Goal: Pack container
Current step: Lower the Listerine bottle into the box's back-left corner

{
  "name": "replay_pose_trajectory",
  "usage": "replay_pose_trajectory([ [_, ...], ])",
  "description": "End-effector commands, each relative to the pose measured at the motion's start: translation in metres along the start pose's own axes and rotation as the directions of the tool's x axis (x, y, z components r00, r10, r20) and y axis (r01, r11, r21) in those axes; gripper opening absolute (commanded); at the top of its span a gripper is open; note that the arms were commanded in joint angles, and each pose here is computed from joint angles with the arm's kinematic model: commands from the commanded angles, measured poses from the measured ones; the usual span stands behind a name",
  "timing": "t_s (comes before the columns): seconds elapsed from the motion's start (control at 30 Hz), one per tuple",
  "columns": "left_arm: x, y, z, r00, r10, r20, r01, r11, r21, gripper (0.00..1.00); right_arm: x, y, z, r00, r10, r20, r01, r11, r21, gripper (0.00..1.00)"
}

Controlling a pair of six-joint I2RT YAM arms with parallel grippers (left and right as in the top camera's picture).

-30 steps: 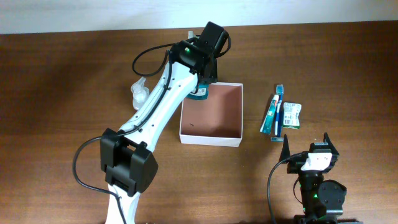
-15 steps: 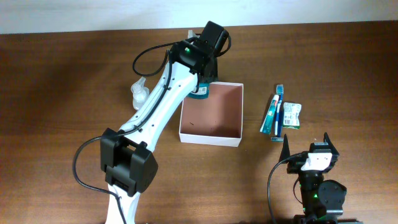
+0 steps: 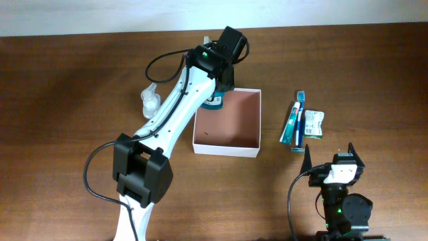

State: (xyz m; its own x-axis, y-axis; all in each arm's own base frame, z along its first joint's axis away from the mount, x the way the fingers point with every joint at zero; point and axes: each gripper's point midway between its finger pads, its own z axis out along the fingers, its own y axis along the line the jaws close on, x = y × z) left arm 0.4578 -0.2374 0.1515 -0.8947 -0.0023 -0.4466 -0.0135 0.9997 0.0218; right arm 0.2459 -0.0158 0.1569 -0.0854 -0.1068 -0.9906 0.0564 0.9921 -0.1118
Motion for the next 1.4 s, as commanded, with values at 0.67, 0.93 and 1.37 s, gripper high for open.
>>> replay_pose_trajectory([
  [0.67,-0.011,0.019,-0.008,0.999,-0.035,0.028,0.037,0.998,-0.049,0.49,0.002,0.0,0.0,1.0,-0.004,-0.003,0.004,1.0,0.0,0.98],
  [0.93,-0.013,0.019,-0.013,0.999,-0.024,0.024,0.025,0.999,-0.039,0.52,0.002,0.0,0.0,1.0,-0.004,-0.003,0.004,1.0,0.0,0.98],
  [1.37,-0.04,0.029,-0.088,0.994,0.001,0.113,-0.001,1.0,0.001,0.62,0.002,0.0,0.0,1.0,-0.003,-0.003,0.003,1.0,0.0,0.98],
])
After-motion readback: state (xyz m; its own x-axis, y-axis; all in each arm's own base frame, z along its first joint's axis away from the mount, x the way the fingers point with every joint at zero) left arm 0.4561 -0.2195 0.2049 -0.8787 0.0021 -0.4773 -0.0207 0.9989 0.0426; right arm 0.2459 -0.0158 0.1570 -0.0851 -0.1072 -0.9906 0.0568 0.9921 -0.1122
